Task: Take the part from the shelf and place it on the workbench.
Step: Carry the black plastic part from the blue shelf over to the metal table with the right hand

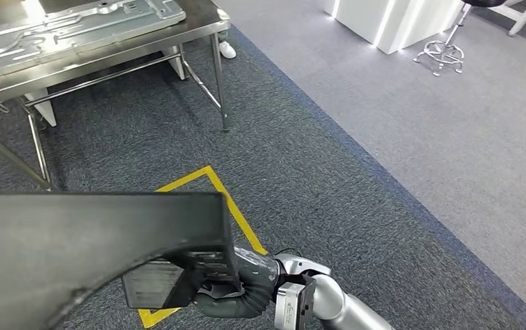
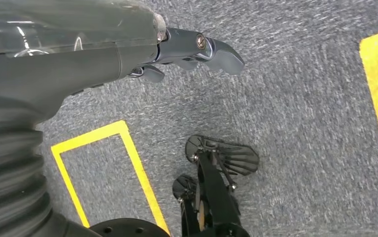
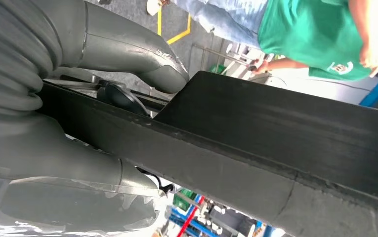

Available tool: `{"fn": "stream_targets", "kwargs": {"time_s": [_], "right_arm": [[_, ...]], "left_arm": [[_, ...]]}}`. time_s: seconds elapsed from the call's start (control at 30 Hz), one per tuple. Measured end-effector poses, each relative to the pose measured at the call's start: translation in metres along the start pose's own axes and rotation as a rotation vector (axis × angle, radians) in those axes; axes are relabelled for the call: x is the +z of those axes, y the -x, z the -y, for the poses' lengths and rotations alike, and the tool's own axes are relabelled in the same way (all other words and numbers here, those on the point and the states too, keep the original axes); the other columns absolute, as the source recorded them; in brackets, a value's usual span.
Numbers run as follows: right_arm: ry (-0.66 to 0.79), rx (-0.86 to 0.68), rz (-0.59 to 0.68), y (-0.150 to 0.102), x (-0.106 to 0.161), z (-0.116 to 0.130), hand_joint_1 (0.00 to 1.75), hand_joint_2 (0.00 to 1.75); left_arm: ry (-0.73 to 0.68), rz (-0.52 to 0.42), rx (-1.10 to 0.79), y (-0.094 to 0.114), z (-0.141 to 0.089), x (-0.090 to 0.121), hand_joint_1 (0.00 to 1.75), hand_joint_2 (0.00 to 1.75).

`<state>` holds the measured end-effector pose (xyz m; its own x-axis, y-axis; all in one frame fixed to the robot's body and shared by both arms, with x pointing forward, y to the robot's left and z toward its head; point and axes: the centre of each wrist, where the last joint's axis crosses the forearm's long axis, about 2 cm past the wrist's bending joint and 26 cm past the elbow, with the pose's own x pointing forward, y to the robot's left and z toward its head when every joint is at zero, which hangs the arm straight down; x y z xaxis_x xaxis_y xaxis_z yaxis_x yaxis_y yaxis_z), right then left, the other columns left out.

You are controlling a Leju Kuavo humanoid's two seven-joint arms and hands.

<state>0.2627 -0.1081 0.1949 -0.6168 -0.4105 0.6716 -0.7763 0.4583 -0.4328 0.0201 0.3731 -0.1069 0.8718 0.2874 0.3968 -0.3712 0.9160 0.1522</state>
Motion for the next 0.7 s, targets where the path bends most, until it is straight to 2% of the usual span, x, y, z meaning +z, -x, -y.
{"fn": "stream_targets", "kwargs": {"time_s": [0.4, 0.7], "right_arm": [[-0.003, -0.001, -0.016, 0.005, 0.006, -0.006, 1.75, 1.75], [0.006, 0.001, -0.022, 0.007, 0.009, -0.007, 1.75, 1.75]], "left_arm": [[0.028, 0.015, 0.021, 0.001, 0.014, 0.001, 0.00, 1.75], [0.046, 0.030, 0.013, 0.000, 0.016, 0.001, 0.00, 1.75]]}}
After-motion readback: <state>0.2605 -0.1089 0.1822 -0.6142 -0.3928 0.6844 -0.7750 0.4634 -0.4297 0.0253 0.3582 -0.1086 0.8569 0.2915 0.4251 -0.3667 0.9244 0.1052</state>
